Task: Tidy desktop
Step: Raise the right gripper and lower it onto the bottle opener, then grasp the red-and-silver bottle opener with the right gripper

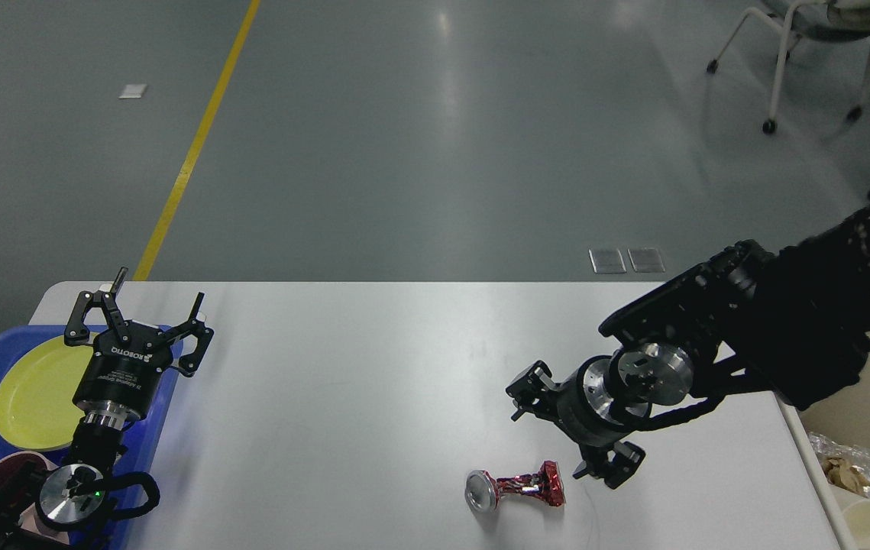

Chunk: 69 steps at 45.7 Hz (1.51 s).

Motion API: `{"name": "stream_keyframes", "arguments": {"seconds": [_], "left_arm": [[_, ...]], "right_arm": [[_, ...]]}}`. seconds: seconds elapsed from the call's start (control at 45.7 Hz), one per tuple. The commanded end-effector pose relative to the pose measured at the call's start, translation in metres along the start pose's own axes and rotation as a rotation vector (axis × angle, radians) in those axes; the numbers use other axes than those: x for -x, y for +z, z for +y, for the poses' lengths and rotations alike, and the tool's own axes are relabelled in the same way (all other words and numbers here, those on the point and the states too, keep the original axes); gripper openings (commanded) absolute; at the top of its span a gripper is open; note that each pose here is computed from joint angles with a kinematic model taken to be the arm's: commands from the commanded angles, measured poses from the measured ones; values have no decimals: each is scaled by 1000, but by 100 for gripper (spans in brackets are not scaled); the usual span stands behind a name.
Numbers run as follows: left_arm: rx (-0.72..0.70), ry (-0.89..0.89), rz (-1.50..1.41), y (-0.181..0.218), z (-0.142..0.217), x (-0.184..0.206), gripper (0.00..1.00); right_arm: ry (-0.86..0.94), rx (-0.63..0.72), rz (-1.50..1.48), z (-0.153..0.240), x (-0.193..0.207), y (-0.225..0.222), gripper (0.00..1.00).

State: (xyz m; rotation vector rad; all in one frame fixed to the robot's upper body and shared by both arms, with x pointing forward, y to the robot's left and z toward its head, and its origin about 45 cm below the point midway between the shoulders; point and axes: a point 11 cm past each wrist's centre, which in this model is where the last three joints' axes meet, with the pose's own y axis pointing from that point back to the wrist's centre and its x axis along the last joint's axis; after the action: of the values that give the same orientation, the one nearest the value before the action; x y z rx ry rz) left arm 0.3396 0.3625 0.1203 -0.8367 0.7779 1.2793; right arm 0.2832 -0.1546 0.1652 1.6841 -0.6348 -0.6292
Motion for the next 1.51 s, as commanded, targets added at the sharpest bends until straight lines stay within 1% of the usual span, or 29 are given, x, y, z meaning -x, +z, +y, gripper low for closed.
{"name": "stream_keyframes", "arguments": {"seconds": [0.0, 0.109, 0.197, 0.394, 0.569, 0.744, 0.875, 1.029, 1.094, 1.269, 1.291, 1.335, 1.357, 1.379, 1.488], "left_arm": [[0, 0, 0, 0, 0, 0, 96], [0, 0, 0, 0, 0, 0, 96], [0, 0, 0, 0, 0, 0, 96], [0, 0, 0, 0, 0, 0, 96], [0, 0, 0, 0, 0, 0, 96], [0, 0, 0, 0, 0, 0, 96], [0, 0, 0, 0, 0, 0, 96], [0, 0, 0, 0, 0, 0, 96], [0, 0, 0, 0, 0, 0, 96], [0, 0, 0, 0, 0, 0, 96], [0, 0, 0, 0, 0, 0, 96], [0, 0, 0, 0, 0, 0, 96], [0, 0, 0, 0, 0, 0, 97], [0, 0, 0, 0, 0, 0, 96], [0, 0, 0, 0, 0, 0, 96]], "right_arm": [[8, -26, -155, -33, -2, 8, 100], [45, -21, -229, -52, 3, 15, 100], [41, -34, -288, -65, 3, 15, 100], [38, -26, -320, -79, 0, 23, 100], [38, -5, -364, -105, 3, 35, 100], [46, -2, -380, -111, 1, 39, 100], [48, -3, -385, -111, 0, 39, 89], [44, 1, -388, -114, 1, 41, 72], [40, -2, -392, -114, 2, 40, 62], [19, -12, -416, -112, 7, 34, 47], [19, -12, -419, -112, 6, 34, 42], [16, -11, -419, -112, 7, 34, 27], [14, -9, -420, -112, 8, 35, 22], [12, -8, -418, -113, 8, 35, 13], [5, -6, -407, -113, 13, 33, 0]]}}
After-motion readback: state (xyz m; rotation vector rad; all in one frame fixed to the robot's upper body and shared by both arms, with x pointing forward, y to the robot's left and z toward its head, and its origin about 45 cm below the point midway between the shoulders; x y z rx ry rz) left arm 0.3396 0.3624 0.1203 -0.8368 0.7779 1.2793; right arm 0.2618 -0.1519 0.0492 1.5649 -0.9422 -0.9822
